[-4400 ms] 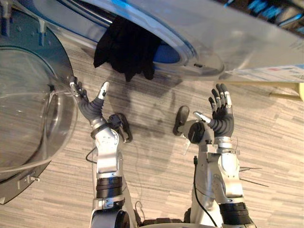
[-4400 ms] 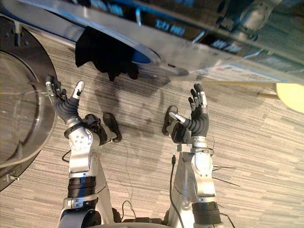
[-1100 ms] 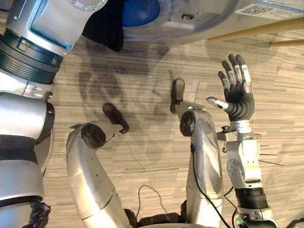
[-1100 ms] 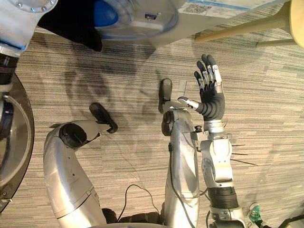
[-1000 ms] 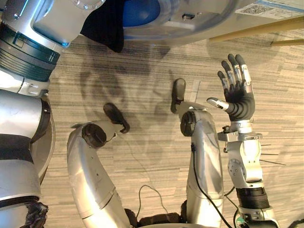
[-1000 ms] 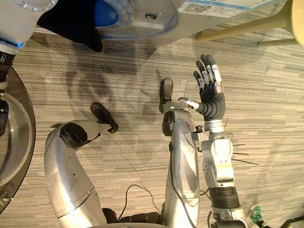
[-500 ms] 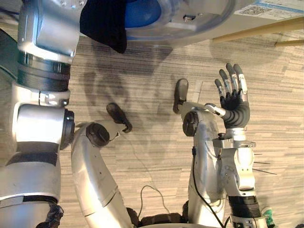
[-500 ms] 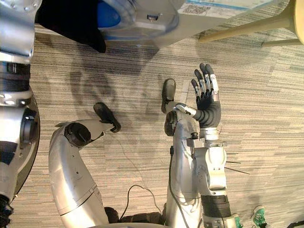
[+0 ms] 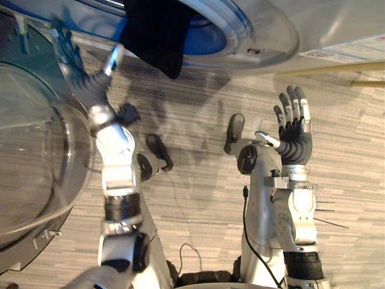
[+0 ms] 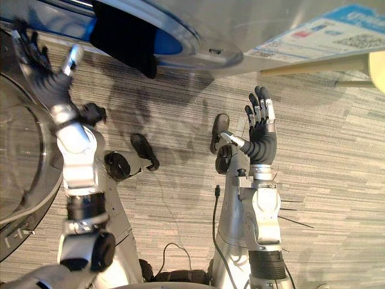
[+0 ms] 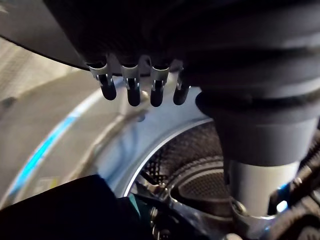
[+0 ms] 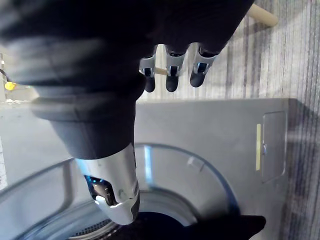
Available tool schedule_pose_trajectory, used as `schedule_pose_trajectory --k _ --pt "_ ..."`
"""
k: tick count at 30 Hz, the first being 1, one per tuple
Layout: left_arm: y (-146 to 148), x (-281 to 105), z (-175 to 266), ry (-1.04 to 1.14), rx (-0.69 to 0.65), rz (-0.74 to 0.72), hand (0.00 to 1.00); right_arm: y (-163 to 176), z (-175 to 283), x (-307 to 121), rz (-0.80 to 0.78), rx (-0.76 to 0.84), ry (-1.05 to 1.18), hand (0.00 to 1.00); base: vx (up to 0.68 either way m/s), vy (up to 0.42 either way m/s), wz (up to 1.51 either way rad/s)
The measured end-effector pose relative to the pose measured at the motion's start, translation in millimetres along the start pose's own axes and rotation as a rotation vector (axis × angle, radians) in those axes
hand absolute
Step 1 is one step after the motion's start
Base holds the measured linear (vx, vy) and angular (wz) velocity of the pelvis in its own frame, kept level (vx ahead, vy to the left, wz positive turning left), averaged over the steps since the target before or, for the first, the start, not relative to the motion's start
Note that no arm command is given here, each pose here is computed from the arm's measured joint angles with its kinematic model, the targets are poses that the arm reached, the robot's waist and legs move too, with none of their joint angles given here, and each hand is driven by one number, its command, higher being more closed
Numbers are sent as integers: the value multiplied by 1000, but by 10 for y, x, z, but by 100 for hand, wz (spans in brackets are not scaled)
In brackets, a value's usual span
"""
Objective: Pick up the laundry basket with both hands and put the clothes into the washing machine.
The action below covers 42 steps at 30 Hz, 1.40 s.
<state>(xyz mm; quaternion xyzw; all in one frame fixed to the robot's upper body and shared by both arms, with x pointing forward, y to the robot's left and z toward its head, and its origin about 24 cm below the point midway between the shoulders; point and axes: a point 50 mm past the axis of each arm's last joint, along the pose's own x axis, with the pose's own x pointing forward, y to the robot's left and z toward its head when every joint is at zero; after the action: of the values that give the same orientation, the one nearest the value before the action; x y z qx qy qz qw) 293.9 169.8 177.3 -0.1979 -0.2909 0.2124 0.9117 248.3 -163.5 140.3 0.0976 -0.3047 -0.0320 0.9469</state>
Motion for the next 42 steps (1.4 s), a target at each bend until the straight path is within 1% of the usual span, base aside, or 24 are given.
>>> schedule_pose_trajectory --k 1,6,9,12,17,19,20,21,22,25,26,27,28,30,33,38,40,41,42 --pt "16 -34 -89 49 -45 3 0 -7 -10 -4 -7 -4 6 0 -6 -31 4" --pt "78 -76 -462 257 -178 28 0 -38 -117 -37 -24 -30 68 0 0 0 0" --pt "75 -60 -597 342 -288 47 0 -61 -167 -57 -33 -38 96 0 0 0 0" --pt "32 36 -646 377 -349 55 0 -79 -160 -50 -21 -51 96 0 -16 -11 -7" --pt "-150 370 -504 337 -414 20 0 -114 -150 -38 -23 -37 97 0 -22 -15 -11" --pt "-234 507 -383 295 -427 -9 0 -123 -120 -20 -16 -42 84 0 -17 -17 -11" --pt "-265 606 -297 267 -451 -1 0 -129 -111 -12 -16 -35 81 0 -21 -12 -13" --pt "-227 645 -283 258 -469 36 0 -140 -104 -8 -15 -31 80 0 -24 -10 -14" --pt "-192 675 -271 250 -456 41 0 -143 -102 -5 -13 -30 79 0 -34 -8 -11" --pt "-40 940 -86 189 -372 63 0 -185 -56 39 -6 -44 59 0 -52 -3 -33" --pt "-28 995 -40 178 -361 62 100 -188 -48 47 -5 -46 54 0 -33 -14 -11" --pt "-9 1072 56 152 -344 54 100 -202 -29 41 -8 -49 48 0 -11 -41 6" --pt "-31 1151 170 122 -356 54 100 -213 -3 73 -10 -48 33 0 -3 -40 2" --pt "-43 1210 266 95 -369 70 100 -243 70 135 -16 -46 -4 0 -22 -7 -32" --pt "-89 1259 403 47 -384 47 100 -296 115 137 -30 -47 -18 0 32 -8 1" --pt "-200 1210 471 3 -423 11 100 -310 114 113 -34 -46 -14 0 9 7 0" --pt "-343 1174 549 -22 -434 -55 100 -326 133 119 -31 -51 -23 0 28 3 19" --pt "-417 1181 586 -14 -455 -47 100 -329 141 124 -32 -51 -28 0 31 13 11" --pt "-427 1171 577 -12 -456 -48 100 -328 149 124 -34 -48 -32 0 28 15 8"
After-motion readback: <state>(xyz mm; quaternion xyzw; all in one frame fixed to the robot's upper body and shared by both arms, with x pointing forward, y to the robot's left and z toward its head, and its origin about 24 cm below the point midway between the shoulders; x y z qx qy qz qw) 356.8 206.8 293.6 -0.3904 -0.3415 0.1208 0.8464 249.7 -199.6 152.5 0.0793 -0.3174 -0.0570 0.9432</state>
